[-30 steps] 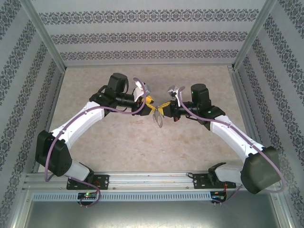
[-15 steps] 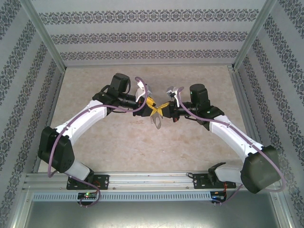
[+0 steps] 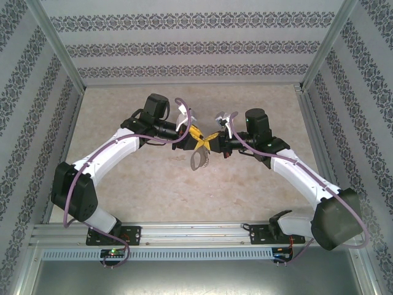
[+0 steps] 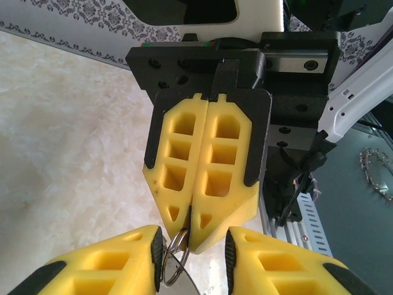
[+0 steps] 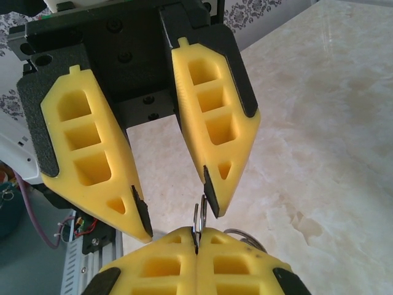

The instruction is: Put the keys on the keyring

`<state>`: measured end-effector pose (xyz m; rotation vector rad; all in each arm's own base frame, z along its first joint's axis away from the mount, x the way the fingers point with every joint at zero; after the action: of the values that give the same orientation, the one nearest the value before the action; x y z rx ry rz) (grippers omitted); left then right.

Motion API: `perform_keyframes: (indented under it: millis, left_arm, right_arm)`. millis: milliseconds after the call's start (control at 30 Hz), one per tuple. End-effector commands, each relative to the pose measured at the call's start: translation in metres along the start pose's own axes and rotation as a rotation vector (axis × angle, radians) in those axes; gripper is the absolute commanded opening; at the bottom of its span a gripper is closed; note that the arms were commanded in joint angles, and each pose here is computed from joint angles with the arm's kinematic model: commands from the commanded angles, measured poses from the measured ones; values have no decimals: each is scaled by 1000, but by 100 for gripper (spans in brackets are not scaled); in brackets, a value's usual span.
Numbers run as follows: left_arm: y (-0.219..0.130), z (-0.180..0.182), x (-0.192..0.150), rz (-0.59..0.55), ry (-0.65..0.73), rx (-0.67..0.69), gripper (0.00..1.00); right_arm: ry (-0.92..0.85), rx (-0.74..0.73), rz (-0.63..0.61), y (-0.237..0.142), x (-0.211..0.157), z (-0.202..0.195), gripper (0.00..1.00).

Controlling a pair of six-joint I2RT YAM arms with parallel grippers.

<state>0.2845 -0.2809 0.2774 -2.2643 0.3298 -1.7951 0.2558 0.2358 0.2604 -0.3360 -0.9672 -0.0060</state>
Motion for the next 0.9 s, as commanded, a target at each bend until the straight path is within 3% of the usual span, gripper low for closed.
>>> perform_keyframes:
  millis: [0,267,867]
  left_arm:
    - [-4,-1,5,-14,-15,-28,32]
    - [-4,-4,7,-32,-13,-47,17]
    - [-1,-7,8,-61,-38,-104,32]
  right_arm:
    - [-65,56,-38,-3,16,13,0]
    - [-60,59,-45,-8,16,12,0]
    - [-59,80,-70,-18,21,14,0]
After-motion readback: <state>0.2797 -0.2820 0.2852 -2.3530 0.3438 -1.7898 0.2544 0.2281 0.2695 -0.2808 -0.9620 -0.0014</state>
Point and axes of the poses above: each hand's point on the last joint's axis, 136 mm out from that joint toward the fingers, its own y axis out along the fingers, its own z axis along the line the jaws close on, x = y × z, the point moved 3 cm from there along -y, back along the fingers, and after that the axes turned 5 degrees about y, right-handed, at the moved point
